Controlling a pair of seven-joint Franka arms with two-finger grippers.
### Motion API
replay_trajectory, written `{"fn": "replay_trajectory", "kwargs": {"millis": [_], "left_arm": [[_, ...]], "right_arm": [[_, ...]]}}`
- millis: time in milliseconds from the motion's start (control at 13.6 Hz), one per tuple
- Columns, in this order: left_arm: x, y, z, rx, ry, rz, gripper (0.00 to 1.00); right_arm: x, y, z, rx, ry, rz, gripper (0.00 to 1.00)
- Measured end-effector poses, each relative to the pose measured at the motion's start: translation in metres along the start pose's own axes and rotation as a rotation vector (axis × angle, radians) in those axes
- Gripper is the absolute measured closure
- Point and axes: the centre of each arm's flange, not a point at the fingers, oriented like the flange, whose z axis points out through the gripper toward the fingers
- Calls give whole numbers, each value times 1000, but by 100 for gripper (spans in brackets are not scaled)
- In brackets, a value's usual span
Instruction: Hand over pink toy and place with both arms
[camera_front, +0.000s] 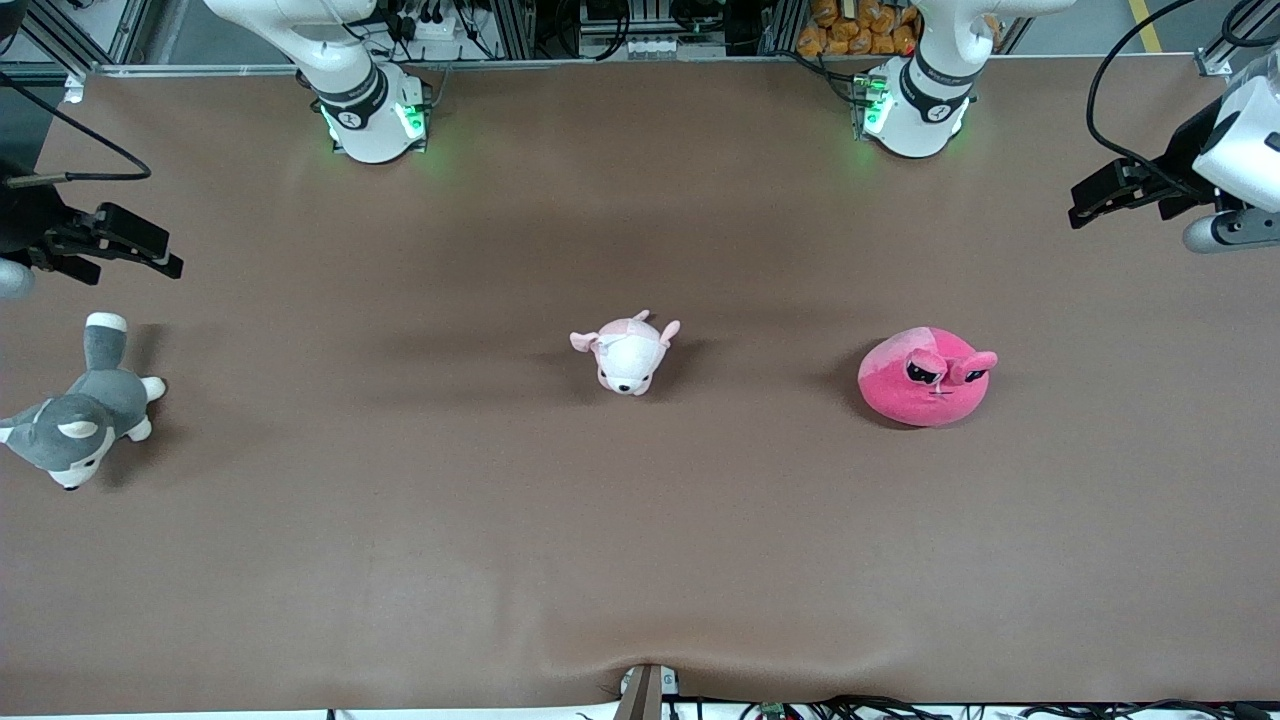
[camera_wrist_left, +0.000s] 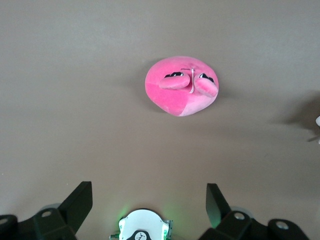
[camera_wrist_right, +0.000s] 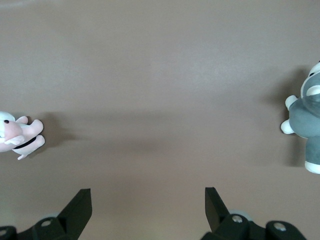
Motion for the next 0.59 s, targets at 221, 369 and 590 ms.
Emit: {"fn": "replay_trajectory", "kwargs": {"millis": [221, 369, 590], "left_arm": [[2, -2, 4, 1, -9, -4, 0], [2, -3, 4, 1, -10, -7, 0], [4, -4, 6, 1, -11, -12, 0]], "right_arm": [[6, -17, 13, 3, -23, -30, 0], [8, -29, 18, 2, -32, -52, 0], [7, -40, 21, 6, -43, -69, 0]]}}
